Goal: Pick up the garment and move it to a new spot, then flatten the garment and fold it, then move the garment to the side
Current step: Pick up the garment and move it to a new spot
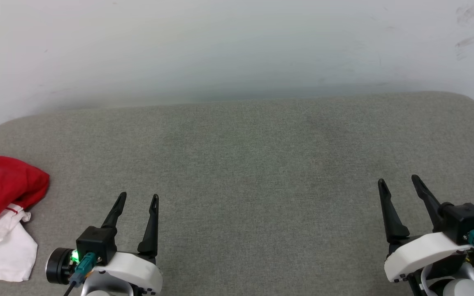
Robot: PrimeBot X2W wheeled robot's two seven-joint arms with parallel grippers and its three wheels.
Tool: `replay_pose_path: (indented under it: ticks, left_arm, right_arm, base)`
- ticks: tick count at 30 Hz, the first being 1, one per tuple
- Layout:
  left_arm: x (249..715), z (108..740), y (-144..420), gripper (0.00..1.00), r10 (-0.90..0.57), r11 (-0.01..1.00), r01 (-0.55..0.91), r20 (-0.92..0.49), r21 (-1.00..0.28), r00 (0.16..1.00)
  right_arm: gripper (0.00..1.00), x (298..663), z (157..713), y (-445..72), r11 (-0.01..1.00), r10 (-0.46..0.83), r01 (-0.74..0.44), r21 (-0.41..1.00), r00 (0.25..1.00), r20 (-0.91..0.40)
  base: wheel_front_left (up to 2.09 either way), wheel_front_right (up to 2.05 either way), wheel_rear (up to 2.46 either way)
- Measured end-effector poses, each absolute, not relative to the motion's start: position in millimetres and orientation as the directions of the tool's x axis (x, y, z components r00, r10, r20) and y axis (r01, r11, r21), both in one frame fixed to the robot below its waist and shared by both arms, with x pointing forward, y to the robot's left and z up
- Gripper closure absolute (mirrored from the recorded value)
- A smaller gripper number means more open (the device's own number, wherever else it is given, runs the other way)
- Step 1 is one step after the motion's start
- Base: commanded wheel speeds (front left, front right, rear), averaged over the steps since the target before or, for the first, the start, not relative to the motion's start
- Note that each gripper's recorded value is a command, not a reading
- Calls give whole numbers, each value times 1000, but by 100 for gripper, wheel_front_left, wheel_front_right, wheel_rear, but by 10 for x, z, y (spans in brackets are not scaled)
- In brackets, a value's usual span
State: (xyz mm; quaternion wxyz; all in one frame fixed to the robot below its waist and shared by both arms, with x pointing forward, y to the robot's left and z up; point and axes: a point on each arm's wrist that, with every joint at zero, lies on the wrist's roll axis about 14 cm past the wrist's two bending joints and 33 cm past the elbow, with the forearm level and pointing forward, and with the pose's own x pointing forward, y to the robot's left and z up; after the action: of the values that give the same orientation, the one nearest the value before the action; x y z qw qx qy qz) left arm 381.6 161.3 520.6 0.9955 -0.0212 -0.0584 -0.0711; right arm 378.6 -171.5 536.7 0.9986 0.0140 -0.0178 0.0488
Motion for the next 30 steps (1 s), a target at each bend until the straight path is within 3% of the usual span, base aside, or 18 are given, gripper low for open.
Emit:
replay_pose_path:
  ticks: [13,30]
  left_arm:
    - [3700,5175,1973,0,-28,998,34,112,-50,993]
    - [3049,5232,3063,0,326,945,-321,126,-53,937]
  right_arm:
    - [0,3900,5364,-1457,985,171,-172,26,985,35]
    - [0,4099,5466,-195,866,499,-500,-9,865,47]
  base:
    - [0,0,0]
    - [0,0,0]
